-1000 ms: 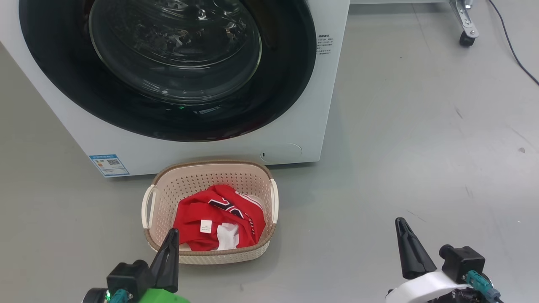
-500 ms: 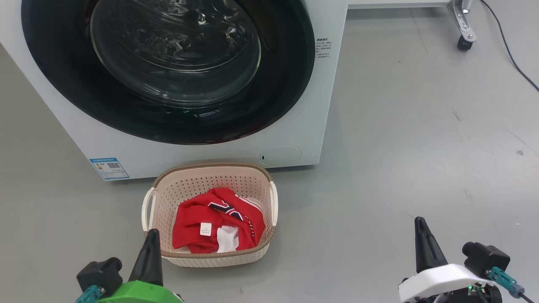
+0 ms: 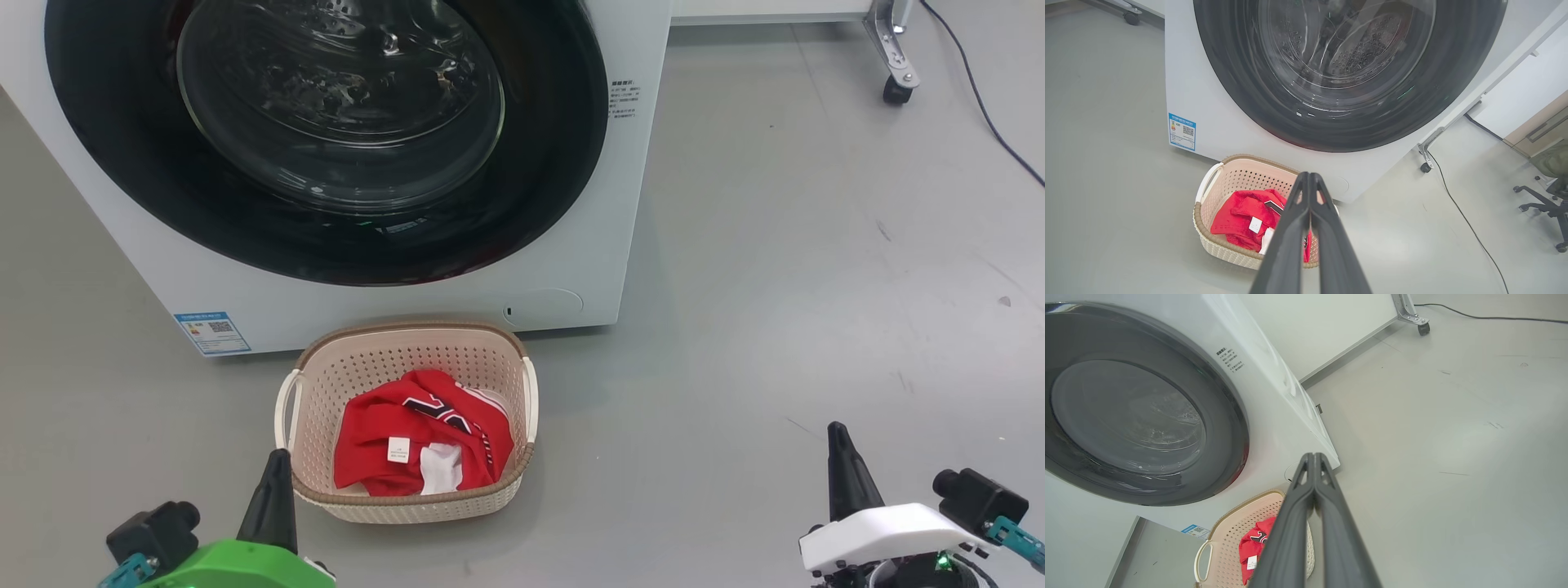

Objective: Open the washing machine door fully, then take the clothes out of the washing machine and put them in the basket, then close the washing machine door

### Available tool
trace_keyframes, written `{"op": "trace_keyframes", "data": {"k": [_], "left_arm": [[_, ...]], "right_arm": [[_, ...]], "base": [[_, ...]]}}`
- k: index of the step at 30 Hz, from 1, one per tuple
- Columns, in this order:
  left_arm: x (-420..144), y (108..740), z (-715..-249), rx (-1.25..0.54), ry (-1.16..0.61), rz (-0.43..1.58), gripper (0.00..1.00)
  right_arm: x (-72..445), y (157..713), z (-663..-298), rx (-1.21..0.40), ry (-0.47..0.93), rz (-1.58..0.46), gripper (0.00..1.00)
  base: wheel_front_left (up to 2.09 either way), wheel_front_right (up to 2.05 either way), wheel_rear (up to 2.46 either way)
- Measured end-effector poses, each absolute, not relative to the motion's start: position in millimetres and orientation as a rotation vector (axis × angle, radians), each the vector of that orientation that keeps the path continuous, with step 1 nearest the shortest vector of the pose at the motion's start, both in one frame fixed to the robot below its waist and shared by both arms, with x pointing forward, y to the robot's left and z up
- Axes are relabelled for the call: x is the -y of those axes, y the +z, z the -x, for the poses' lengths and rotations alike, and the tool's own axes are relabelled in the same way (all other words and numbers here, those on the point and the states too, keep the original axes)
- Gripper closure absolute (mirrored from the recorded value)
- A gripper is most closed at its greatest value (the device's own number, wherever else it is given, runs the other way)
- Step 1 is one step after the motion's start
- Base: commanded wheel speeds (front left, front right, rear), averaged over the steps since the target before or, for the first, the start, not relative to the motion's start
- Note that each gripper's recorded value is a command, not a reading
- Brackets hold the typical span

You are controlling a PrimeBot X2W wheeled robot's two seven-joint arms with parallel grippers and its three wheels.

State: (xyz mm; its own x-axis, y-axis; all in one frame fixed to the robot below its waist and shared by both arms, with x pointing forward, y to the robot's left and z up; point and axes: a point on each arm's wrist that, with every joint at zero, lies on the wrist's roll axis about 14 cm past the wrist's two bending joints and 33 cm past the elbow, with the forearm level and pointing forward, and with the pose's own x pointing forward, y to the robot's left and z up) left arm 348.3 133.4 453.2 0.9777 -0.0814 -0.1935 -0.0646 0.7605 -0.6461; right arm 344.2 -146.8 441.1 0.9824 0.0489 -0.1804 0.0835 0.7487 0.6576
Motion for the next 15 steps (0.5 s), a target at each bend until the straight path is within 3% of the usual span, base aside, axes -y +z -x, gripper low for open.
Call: {"op": "trace_keyframes", "data": {"k": [15], "left_arm": [[-144,451,-350,-0.232,0.026,0.888,1.0]], "right_arm": [[159,445,-350,-0.186,-0.059,-0.901,1.0]], "base": [[0.0,0.0,0.0]]}}
